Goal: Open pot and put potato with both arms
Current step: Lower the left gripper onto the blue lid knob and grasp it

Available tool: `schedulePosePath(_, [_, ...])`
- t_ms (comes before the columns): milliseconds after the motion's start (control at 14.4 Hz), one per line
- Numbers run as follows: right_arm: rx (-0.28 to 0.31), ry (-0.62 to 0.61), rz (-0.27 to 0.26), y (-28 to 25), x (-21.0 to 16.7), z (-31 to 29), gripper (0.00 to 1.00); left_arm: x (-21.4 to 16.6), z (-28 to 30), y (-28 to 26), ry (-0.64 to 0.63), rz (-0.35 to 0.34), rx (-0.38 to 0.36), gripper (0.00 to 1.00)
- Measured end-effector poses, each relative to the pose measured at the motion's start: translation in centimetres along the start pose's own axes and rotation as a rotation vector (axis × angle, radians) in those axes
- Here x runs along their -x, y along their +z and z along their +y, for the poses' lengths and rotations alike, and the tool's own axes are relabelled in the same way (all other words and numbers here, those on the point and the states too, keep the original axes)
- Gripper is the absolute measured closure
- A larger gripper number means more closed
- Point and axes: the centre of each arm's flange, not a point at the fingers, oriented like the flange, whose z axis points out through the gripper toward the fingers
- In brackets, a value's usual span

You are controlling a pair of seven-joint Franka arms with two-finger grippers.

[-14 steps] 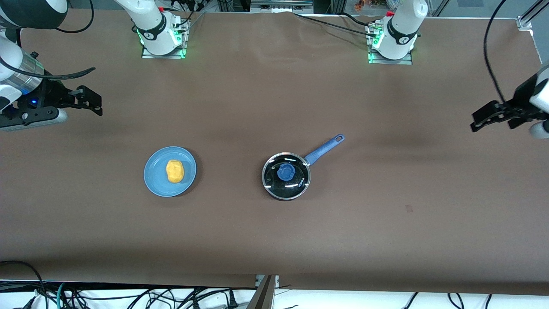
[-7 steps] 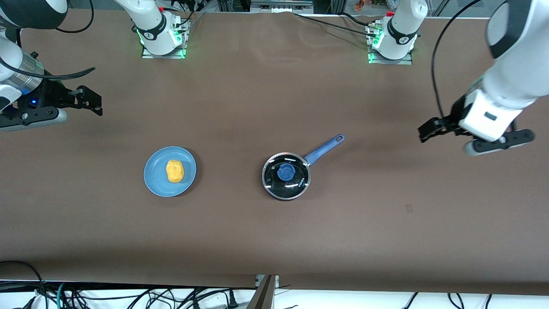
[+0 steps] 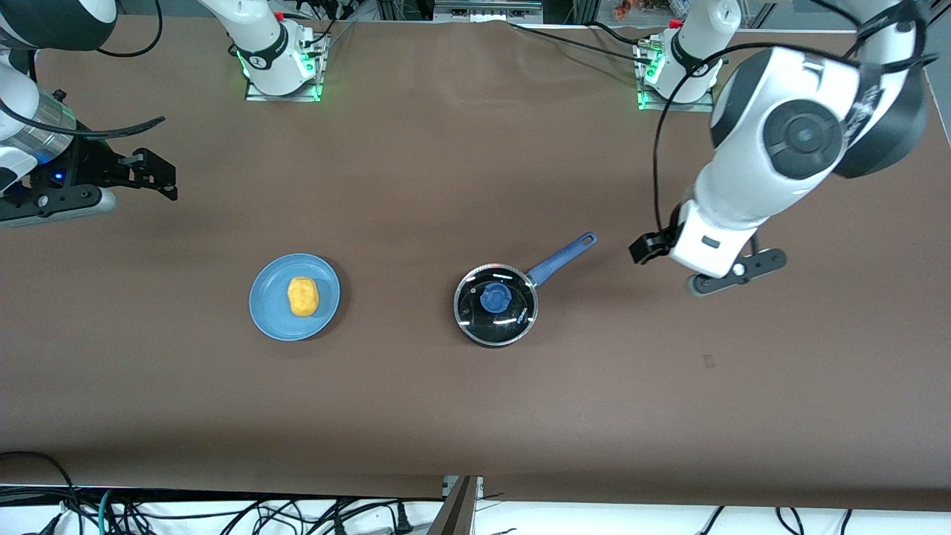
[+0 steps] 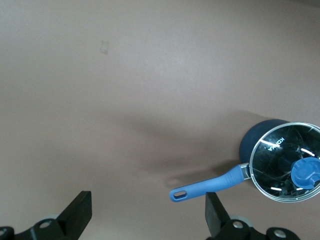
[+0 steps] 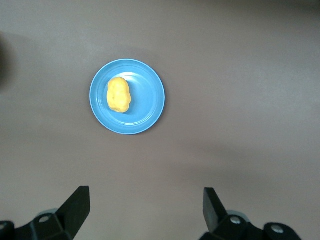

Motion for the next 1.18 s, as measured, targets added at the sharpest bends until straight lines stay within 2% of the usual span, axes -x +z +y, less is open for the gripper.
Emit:
schedulePosePath(416, [0.0,0.0,0.0,0.0,0.0,0.0,0.0,-0.2,3.4,3.9,-0.071,-0.015,-0.013,0.0])
schedulePosePath(831, [0.0,0.0,0.0,0.0,0.0,0.0,0.0,0.1,7.1,7.6,-0.191,0.012,0.017,0.0])
schedulePosePath(1177, [0.0,0.0,0.0,0.0,0.0,0.0,0.0,0.6,9.4,8.9,-0.346,0.041,0.063,0.0])
